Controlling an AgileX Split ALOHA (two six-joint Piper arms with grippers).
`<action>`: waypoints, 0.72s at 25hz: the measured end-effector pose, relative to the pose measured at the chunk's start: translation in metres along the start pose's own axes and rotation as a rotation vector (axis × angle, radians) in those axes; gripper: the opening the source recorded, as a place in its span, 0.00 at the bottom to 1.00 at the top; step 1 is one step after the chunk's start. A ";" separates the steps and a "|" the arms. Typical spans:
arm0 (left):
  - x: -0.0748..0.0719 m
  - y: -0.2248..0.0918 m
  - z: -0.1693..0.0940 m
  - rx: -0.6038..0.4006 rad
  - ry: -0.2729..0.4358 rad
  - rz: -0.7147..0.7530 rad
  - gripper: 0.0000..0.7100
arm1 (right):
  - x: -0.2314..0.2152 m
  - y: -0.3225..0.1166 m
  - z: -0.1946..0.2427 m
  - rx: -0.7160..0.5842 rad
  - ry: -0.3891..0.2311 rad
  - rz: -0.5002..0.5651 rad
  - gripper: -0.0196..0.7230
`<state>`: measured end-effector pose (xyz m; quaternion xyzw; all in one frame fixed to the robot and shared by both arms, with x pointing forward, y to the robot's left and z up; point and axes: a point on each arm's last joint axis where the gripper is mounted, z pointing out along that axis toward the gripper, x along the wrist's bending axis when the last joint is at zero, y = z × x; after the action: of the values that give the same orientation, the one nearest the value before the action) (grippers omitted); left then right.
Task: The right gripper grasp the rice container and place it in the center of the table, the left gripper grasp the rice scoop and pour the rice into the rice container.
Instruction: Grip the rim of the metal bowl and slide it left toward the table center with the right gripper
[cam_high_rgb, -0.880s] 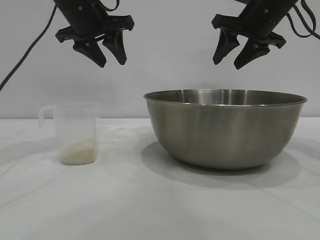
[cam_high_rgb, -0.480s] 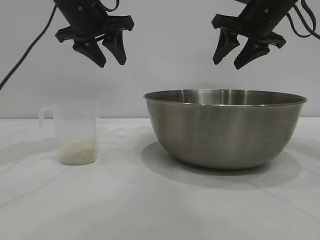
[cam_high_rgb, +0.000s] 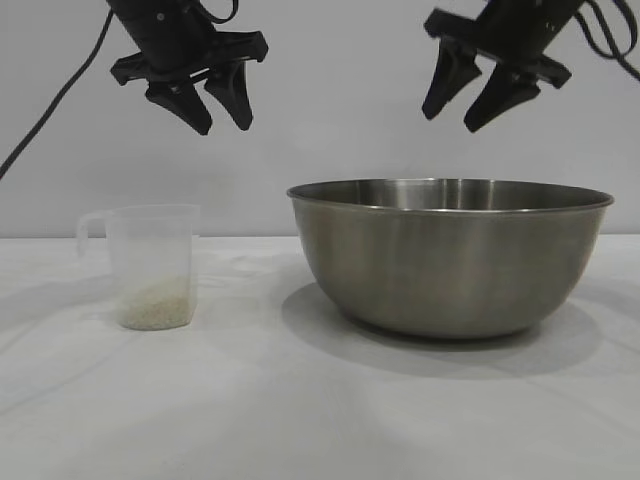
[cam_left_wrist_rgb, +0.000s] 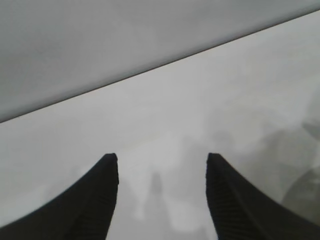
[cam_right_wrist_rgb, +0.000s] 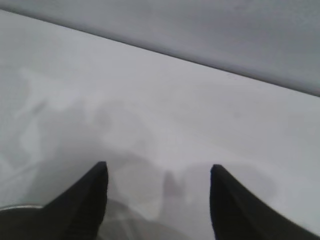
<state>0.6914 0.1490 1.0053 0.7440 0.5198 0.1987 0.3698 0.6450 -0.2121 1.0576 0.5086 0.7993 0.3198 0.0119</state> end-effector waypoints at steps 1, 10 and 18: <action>0.000 0.000 0.000 0.000 0.000 0.000 0.48 | -0.001 -0.004 -0.006 0.031 0.010 0.018 0.54; 0.000 -0.001 0.001 0.003 -0.001 0.000 0.48 | -0.015 -0.033 -0.011 0.265 -0.057 0.137 0.54; 0.000 -0.001 0.001 0.007 -0.002 0.000 0.48 | -0.016 -0.067 0.024 0.432 -0.042 0.180 0.46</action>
<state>0.6912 0.1489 1.0042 0.7454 0.5203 0.1962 0.3677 0.6066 -0.2318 0.9990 0.5751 0.8001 0.1305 -0.1094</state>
